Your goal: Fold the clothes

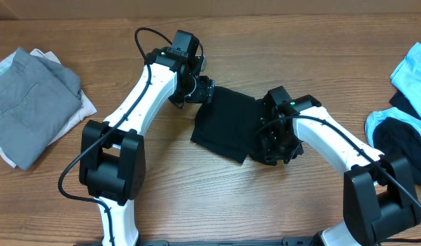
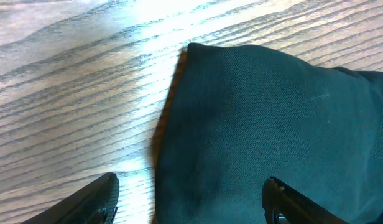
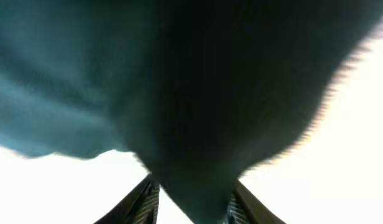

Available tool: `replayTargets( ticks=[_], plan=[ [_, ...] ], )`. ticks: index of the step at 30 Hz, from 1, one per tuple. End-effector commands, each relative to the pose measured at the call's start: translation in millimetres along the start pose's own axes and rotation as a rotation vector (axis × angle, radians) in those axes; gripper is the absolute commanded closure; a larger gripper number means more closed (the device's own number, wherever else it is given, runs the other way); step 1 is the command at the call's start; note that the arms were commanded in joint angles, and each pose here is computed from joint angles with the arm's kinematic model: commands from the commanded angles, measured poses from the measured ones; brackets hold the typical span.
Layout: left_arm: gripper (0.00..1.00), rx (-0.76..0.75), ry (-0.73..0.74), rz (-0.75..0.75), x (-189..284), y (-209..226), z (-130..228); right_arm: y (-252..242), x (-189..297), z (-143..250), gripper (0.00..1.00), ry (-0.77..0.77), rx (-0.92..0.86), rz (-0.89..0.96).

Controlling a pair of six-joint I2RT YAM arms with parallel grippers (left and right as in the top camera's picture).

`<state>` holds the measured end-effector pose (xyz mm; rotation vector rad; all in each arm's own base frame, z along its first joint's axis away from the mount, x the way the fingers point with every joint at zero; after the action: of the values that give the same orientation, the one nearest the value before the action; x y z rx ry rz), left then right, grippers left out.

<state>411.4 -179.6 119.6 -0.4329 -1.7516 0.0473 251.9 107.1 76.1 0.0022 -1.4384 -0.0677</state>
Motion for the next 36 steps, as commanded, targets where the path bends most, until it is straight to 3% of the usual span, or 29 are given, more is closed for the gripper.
replayTargets(
  ticks=[1, 6, 9, 15, 22, 26, 29, 36],
  plan=[
    [0.25, -0.052, -0.055, 0.025, 6.1, -8.4, -10.9, -16.7, 12.2, -13.7, 0.65, -0.088, -0.184, 0.090],
    [0.21, -0.136, -0.189, 0.058, 8.3, -20.7, -37.8, 14.6, 53.5, -27.3, 0.64, -0.189, -0.146, -0.164],
    [0.25, -0.193, -0.292, 0.076, 10.4, -36.1, -56.8, 38.9, 65.3, -26.8, 0.61, -0.181, -0.091, -0.345],
    [0.29, -0.271, -0.384, 0.096, -14.5, -66.4, -75.0, 50.7, 53.5, -22.8, 0.62, -0.101, -0.080, -0.399],
    [0.30, -0.247, -0.197, 0.080, -86.3, -54.6, -44.9, 60.1, 32.2, -19.6, 0.60, -0.024, -0.068, -0.397],
    [0.32, -0.231, -0.075, -0.029, -106.4, -28.5, -22.6, 74.1, 16.2, -11.9, 0.60, 0.080, -0.020, -0.456],
    [0.33, -0.194, 0.014, -0.154, -104.8, -0.3, -6.6, 86.0, 6.3, -6.2, 0.60, 0.143, 0.000, -0.492],
    [0.41, -0.072, 0.392, -0.208, -81.6, 37.4, 65.3, 97.5, -2.5, 13.6, 0.55, 0.193, 0.112, -0.454]
  ],
)
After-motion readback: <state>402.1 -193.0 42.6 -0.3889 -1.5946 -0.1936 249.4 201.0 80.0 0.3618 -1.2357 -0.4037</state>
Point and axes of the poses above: each gripper's point midway between its finger pads, its own x axis back along the fingers, its own y axis along the line the jaws close on, z = x × y, the point moved 4 cm from there along x, back along the fingers, and after that the axes turned 7 degrees about -x, right-handed, at the moved point
